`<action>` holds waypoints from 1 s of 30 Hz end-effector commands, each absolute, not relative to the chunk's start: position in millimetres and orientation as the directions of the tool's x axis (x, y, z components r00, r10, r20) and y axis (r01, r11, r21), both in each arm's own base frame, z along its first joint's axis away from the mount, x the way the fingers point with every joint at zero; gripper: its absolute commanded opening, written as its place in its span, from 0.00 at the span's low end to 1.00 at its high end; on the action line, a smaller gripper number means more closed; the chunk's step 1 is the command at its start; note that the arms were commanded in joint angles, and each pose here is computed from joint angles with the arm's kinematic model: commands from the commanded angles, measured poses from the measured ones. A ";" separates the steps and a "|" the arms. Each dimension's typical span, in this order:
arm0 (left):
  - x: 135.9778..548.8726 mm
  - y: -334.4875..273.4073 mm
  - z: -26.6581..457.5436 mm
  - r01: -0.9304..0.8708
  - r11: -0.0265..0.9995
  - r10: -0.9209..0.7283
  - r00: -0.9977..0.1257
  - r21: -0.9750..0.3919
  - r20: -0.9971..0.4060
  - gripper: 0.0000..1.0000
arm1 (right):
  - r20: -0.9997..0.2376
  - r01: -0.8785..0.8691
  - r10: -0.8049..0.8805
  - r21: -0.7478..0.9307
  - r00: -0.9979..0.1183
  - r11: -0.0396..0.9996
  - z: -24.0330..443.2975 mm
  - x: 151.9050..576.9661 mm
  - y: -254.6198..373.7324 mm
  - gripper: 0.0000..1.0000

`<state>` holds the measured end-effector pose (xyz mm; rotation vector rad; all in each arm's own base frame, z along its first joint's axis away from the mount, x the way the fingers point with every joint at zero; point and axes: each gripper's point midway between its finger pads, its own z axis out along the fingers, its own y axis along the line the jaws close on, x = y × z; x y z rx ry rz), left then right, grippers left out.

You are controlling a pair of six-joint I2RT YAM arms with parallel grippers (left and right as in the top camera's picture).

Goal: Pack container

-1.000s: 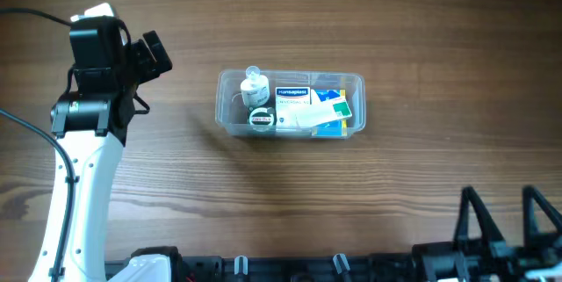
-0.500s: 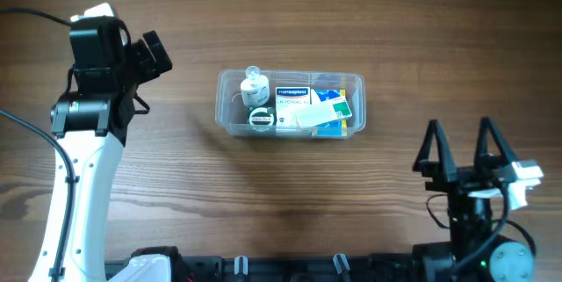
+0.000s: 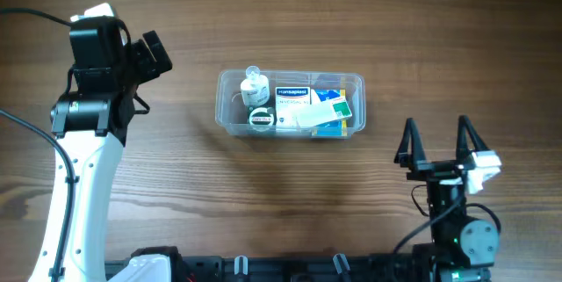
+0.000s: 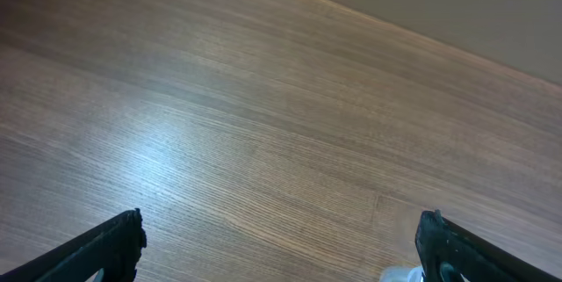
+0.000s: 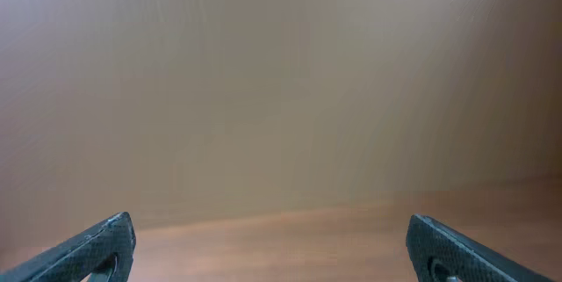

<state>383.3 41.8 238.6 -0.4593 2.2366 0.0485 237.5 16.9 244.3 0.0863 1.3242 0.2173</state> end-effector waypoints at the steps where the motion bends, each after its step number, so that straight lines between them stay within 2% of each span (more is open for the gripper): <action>1: 382.2 42.5 246.3 -0.349 0.927 -0.327 -0.566 -0.140 -0.757 1.00 | -0.977 -0.116 0.115 0.095 0.181 0.989 222.1 241.1 23.2 1.00; 5: 382.2 42.5 246.3 -0.349 0.927 -0.327 -0.566 -0.140 -0.757 1.00 | -0.989 -0.137 0.022 0.002 0.148 0.991 211.6 242.1 29.9 1.00; 10: 382.2 42.5 246.3 -0.349 0.927 -0.327 -0.566 -0.140 -0.757 1.00 | -1.000 -0.157 -0.019 -0.020 0.007 0.987 175.9 244.3 33.7 1.00; 30: 382.2 42.5 246.3 -0.349 0.927 -0.327 -0.566 -0.140 -0.757 1.00 | -1.000 -0.157 -0.020 -0.020 0.003 0.987 175.0 244.6 33.7 1.00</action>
